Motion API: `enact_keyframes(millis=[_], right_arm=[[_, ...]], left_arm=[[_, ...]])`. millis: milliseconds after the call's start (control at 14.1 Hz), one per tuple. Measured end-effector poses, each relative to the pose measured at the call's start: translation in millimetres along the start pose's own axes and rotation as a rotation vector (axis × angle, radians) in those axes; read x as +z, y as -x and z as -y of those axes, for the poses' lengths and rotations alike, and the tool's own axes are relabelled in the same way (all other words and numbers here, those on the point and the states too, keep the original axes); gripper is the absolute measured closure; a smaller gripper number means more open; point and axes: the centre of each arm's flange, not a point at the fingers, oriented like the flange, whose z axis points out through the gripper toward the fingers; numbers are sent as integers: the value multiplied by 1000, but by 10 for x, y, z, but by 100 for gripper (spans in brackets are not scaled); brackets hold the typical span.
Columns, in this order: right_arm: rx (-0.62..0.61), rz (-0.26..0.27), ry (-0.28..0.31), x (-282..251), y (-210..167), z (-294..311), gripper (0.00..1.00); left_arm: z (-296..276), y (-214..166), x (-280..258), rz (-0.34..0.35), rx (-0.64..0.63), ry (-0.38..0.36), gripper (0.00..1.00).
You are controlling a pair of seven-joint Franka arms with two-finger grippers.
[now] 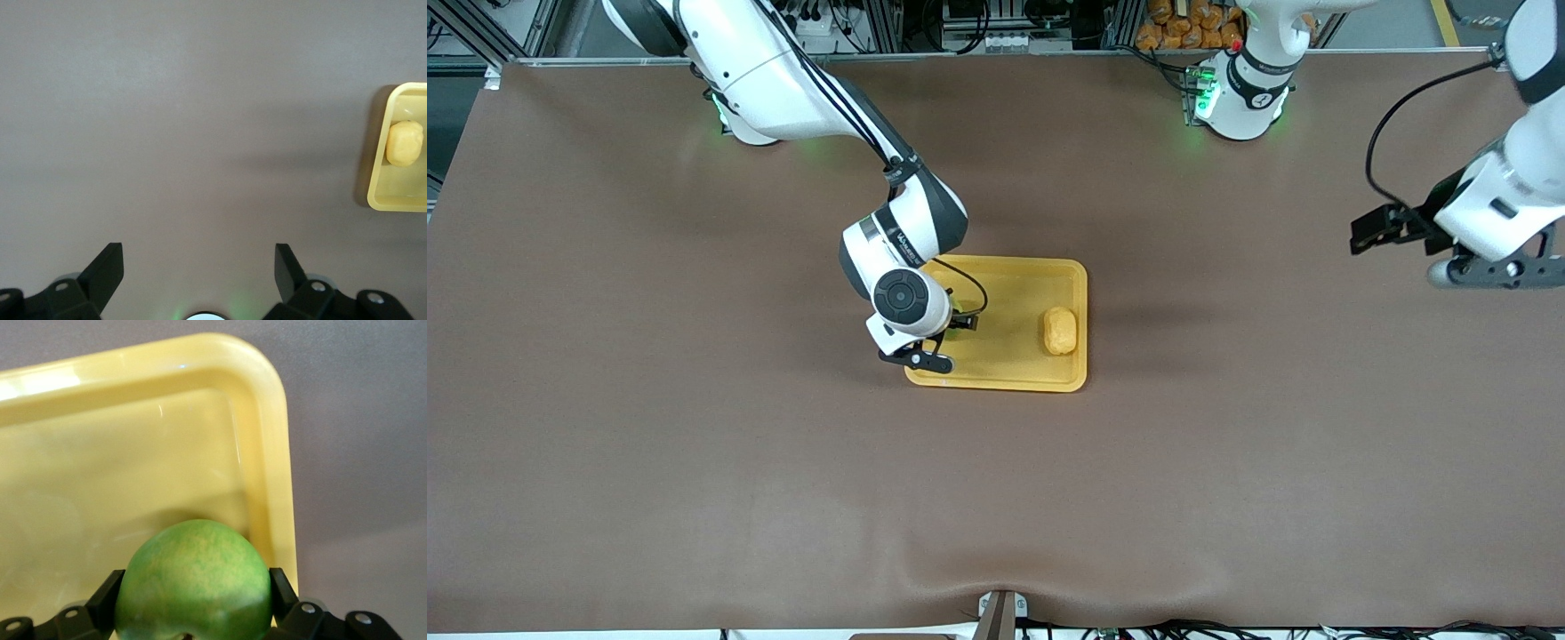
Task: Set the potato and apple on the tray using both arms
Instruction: 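Lower the apple onto the tray and open the right gripper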
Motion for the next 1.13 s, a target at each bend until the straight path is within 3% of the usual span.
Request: enact_keyframes(millis=[283, 425, 850, 1134], right_arm=[[16, 2, 5, 51, 30, 26, 9], [21, 2, 6, 70, 36, 35, 0], [29, -24, -15, -93, -36, 58, 0], [37, -19, -12, -457, -101, 28, 0]], left_arm=[[-87, 34, -210, -42, 17, 0, 0], [-150, 37, -234, -47, 30, 0, 0], [-252, 157, -345, 18, 71, -5, 0], [-228, 152, -366, 12, 66, -5, 0]])
